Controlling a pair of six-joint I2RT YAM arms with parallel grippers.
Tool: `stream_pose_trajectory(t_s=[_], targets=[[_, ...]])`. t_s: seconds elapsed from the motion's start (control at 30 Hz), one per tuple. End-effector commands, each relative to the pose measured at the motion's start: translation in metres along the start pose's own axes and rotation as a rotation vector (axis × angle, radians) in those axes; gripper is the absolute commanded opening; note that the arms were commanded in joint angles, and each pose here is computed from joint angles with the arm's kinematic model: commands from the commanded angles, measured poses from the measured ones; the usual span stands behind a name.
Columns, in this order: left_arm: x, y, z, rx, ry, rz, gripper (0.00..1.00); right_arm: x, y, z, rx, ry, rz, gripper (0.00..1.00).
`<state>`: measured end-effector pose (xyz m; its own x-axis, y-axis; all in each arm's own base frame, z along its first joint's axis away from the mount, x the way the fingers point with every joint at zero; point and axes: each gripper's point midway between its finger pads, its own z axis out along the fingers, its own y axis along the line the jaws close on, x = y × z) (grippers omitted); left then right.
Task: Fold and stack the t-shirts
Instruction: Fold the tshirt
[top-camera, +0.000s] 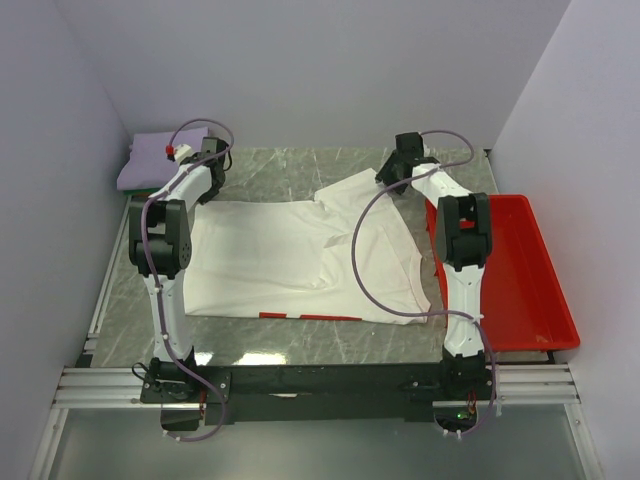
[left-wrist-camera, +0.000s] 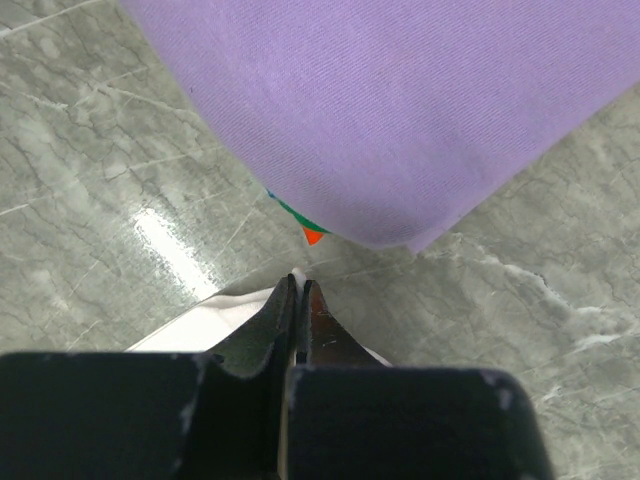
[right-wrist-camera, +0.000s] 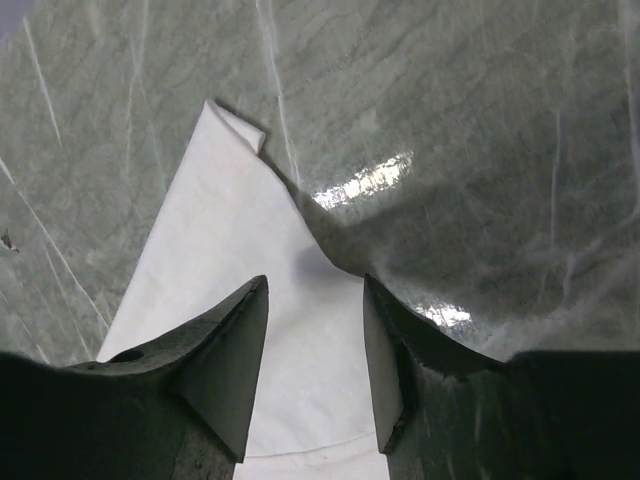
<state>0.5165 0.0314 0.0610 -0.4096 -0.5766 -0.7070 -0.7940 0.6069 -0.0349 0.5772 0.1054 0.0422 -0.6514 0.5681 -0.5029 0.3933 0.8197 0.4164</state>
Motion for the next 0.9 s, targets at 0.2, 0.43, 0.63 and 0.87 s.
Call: stream_pose_trajectory(t_s=[0.2, 0.43, 0.63, 0.87], targets=[[-0.017, -0.004, -0.012, 0.044, -0.026, -0.020, 0.01, -0.010, 0.007, 0.012, -0.021, -0.016, 0.012, 0.45], [-0.016, -0.005, -0.010, 0.047, -0.020, -0.021, 0.01, -0.006, 0.012, 0.015, -0.036, -0.001, 0.019, 0.39], [-0.019, -0.004, -0.009, 0.051, -0.022, -0.024, 0.01, -0.006, 0.012, 0.012, -0.040, 0.004, 0.023, 0.08], [-0.023, -0.001, -0.010, 0.058, -0.024, -0.034, 0.01, -0.027, 0.018, -0.026, -0.066, -0.058, 0.009, 0.00]])
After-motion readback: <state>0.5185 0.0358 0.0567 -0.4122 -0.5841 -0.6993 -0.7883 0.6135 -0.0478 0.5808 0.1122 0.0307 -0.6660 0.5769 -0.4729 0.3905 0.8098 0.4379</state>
